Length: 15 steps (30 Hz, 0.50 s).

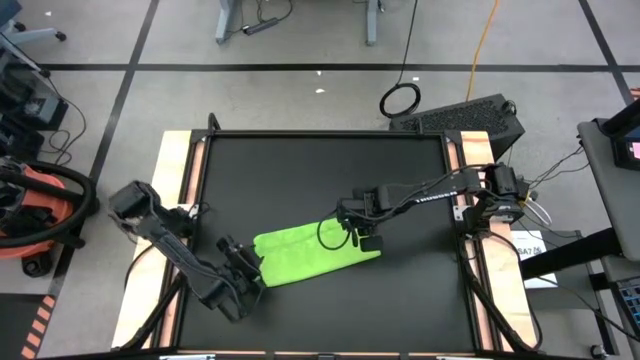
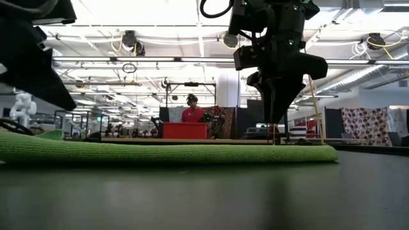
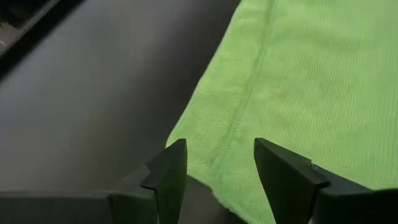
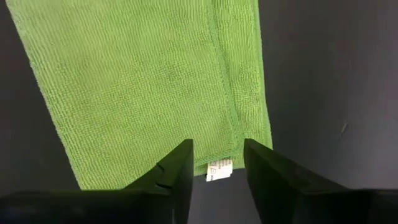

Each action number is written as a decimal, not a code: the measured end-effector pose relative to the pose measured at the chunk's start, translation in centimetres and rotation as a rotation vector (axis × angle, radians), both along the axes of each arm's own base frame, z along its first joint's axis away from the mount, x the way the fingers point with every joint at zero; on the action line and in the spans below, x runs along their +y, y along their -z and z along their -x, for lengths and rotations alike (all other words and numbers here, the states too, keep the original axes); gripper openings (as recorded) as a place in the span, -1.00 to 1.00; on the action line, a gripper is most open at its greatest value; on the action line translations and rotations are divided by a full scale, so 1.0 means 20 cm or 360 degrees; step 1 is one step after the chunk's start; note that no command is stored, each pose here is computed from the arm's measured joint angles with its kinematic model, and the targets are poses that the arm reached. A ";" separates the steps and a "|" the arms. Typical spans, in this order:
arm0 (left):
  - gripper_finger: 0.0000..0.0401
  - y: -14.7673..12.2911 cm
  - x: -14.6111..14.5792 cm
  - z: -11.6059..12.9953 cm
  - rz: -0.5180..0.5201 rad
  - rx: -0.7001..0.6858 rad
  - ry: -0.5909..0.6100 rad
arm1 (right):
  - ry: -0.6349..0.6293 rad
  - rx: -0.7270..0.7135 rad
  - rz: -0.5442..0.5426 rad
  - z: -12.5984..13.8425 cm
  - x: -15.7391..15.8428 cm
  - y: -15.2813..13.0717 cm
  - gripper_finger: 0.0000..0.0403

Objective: Roll towel into tight, uniform cylinder
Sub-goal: Fold the green towel

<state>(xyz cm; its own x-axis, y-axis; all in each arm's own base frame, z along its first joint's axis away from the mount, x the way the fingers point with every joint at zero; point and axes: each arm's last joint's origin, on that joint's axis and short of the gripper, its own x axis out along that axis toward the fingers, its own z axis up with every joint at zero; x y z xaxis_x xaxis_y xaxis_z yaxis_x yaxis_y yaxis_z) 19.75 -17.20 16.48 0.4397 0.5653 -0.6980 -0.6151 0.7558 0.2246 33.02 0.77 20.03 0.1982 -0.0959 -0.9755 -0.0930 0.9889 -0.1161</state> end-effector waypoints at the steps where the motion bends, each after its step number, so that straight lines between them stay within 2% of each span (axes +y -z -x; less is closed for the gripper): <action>1: -0.03 -0.01 0.02 0.02 0.0055 -0.0055 -0.0010 | 0.0004 0.0006 -0.0002 0.00 0.00 0.01 -0.32; 4: -0.03 -0.02 0.07 0.07 0.0247 -0.0152 0.0012 | 0.0004 0.0028 -0.0005 0.02 0.00 0.04 -0.29; 9: -0.03 -0.01 0.16 0.14 0.0560 -0.0183 0.0035 | 0.0004 0.0078 -0.0041 0.05 0.00 0.09 -0.29; 15: -0.03 0.02 0.28 0.19 0.0730 -0.0160 -0.0099 | -0.0001 0.0075 -0.0047 0.06 0.01 0.11 -0.29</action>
